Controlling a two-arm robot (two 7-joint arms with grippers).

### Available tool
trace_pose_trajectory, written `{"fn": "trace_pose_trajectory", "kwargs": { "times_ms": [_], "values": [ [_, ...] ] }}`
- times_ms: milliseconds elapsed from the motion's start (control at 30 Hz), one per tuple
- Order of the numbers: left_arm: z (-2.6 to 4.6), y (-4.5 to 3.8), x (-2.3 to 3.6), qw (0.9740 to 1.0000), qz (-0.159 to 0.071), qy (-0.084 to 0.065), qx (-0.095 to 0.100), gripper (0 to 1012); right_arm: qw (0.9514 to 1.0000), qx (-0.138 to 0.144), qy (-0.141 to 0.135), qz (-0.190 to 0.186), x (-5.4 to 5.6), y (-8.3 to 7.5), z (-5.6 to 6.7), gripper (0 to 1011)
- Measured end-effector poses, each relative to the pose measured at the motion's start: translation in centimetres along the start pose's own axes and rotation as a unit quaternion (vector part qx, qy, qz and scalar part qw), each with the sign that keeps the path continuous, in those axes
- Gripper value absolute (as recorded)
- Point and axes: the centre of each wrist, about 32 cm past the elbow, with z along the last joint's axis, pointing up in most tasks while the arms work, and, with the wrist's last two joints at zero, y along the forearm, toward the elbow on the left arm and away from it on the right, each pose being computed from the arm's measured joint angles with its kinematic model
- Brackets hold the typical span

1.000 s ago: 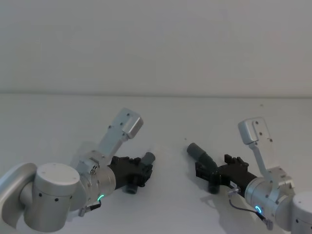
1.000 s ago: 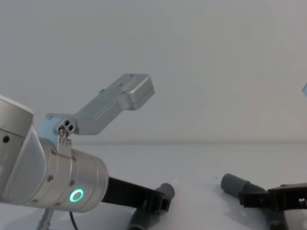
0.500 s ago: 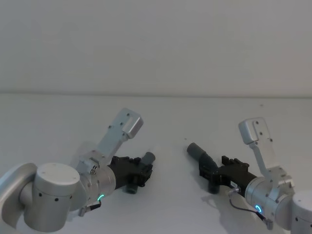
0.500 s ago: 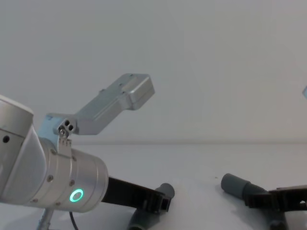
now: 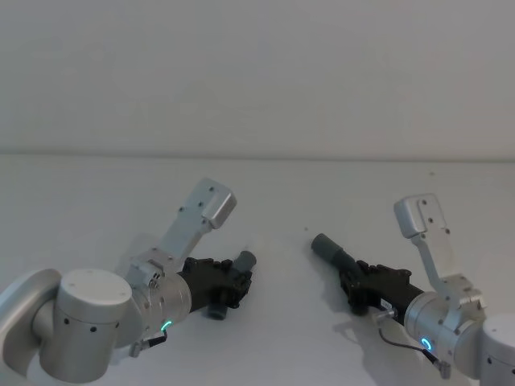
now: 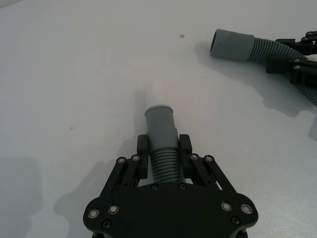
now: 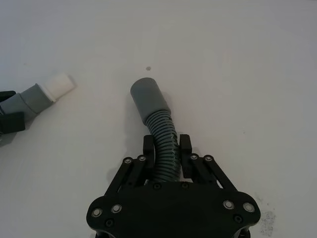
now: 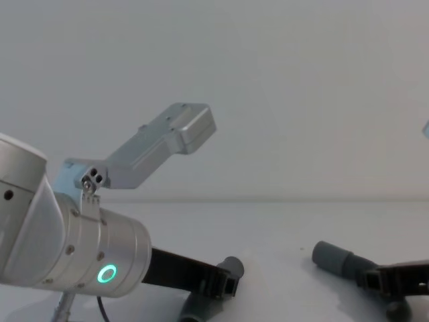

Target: Use both hands to pick up one end of the pipe from the table, align the ends, and insert them.

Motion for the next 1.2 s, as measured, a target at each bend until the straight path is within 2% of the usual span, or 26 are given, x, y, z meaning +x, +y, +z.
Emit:
{"fn": "trace_pose_trajectory", "kwargs": {
  "times_ms": [67, 233, 833, 967, 1200],
  "values": [
    [0.0, 0.0, 0.0, 1.0, 0.0, 0.0, 0.0, 349, 1.0, 0.0, 0.0, 0.0, 0.0, 0.0, 0.0, 249],
    [0.0, 0.0, 0.0, 1.0, 0.0, 0.0, 0.0, 349, 1.0, 0.0, 0.0, 0.0, 0.0, 0.0, 0.0, 174],
    [0.0, 0.0, 0.0, 1.0, 0.0, 0.0, 0.0, 349, 1.0, 0.002, 0.002, 0.003, 0.2, -0.1, -0.1, 155],
    [0.0, 0.0, 0.0, 1.0, 0.0, 0.0, 0.0, 349, 0.9999, 0.012, 0.004, 0.011, 0.4, -0.3, -0.1, 146],
    [0.0, 0.0, 0.0, 1.0, 0.0, 0.0, 0.0, 349, 0.9982, 0.048, 0.005, 0.035, 1.3, -1.1, 0.0, 144]
  ]
}}
